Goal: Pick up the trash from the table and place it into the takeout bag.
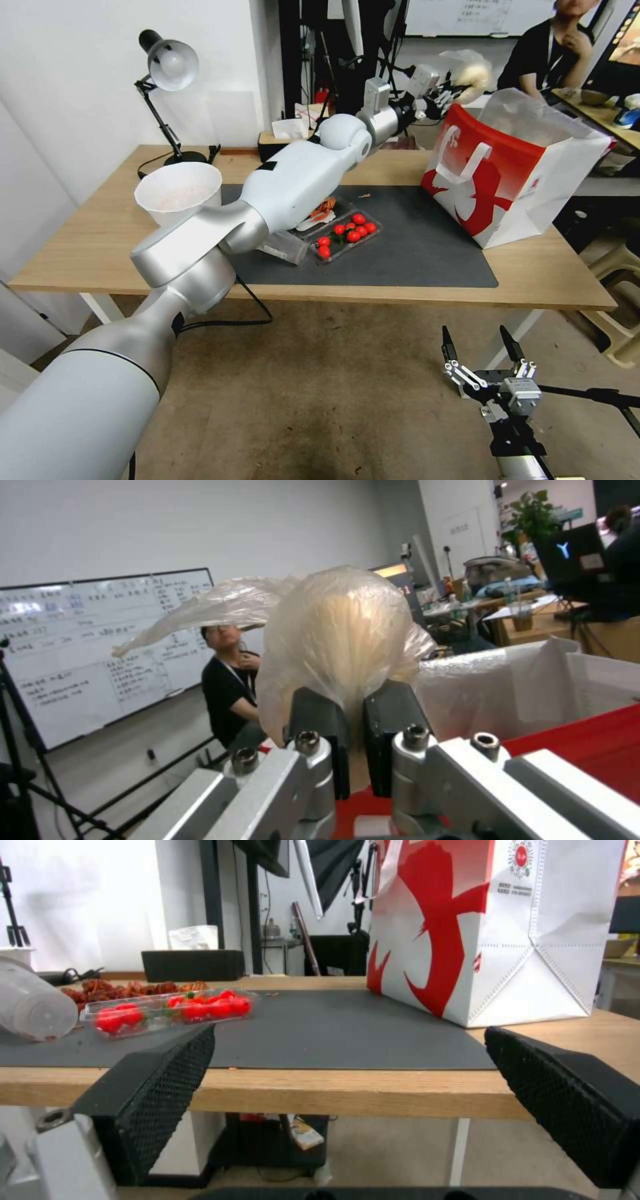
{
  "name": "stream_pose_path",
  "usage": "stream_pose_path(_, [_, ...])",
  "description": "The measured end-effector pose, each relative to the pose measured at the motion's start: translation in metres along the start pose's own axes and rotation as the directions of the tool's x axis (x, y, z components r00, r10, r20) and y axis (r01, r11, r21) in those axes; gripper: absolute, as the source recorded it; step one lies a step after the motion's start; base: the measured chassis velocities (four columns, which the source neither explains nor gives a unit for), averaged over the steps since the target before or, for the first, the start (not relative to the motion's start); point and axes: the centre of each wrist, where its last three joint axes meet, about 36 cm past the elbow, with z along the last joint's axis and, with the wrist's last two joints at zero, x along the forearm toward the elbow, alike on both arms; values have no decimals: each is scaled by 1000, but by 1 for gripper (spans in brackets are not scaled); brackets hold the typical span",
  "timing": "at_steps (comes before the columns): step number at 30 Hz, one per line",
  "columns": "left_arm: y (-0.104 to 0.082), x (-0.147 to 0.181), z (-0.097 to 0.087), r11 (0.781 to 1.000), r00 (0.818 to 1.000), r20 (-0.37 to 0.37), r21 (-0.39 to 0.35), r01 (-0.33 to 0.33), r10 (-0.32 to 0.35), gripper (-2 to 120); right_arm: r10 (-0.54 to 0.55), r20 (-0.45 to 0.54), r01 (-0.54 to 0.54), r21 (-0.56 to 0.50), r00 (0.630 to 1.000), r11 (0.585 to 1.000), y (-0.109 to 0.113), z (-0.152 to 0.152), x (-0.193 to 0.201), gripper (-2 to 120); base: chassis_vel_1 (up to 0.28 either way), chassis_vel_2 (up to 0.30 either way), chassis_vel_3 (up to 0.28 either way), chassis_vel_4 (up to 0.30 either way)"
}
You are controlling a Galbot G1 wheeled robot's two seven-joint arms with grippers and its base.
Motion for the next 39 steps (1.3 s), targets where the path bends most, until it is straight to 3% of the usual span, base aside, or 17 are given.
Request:
stream_pose_path(5, [-14,-8,-6,999,1000,-2,-25,-24,24,5,3,4,-3,-1,1000,1000,-2,0,2,100,0,0,0,0])
stream_pose_path(10, [-35,-16,-5,992,998,-14,-103,-68,67,5,7,5,-7,1,1000,1000,-4,2,5,100,0,0,0,0])
stream_pose_path(13, [-52,-22,-5,962,993,-46,-248,-117,109,5,10,5,-10,-3,1000,1000,-3,2,5,100,0,0,0,0])
stream_pose_path(14, [-52,-22,-5,962,993,-46,-248,-117,109,5,10,5,-10,-3,1000,1000,-3,2,5,100,0,0,0,0])
stream_pose_path(16, [-60,-26,-6,933,992,-68,-340,-122,105,5,9,5,-9,-7,1000,1000,-1,2,6,100,0,0,0,0])
stream_pose_path(17, [-60,-26,-6,933,992,-68,-340,-122,105,5,9,5,-9,-7,1000,1000,-1,2,6,100,0,0,0,0])
stream_pose_path(19, [-66,-28,-6,904,991,-90,-408,-130,102,5,10,5,-10,-9,1000,1000,0,3,6,100,0,0,0,0])
stream_pose_path(21, [-67,-28,-7,899,990,-94,-418,-131,101,5,10,6,-10,-9,1000,1000,1,3,6,100,0,0,0,0])
stream_pose_path(24, [-65,-30,-11,847,987,-130,-511,-150,97,5,13,9,-13,-13,1000,1000,2,4,7,100,0,0,0,0])
stream_pose_path(25, [-65,-30,-11,847,987,-130,-511,-150,97,5,13,9,-13,-13,1000,1000,2,4,7,100,0,0,0,0])
stream_pose_path(29, [-61,-33,-24,804,982,-172,-572,-166,81,5,18,11,-18,-14,1000,1000,1,6,9,100,0,0,0,0])
stream_pose_path(39, [-59,-38,-45,761,979,-192,-625,-176,69,5,22,16,-22,-15,1000,1000,2,6,10,100,0,0,0,0])
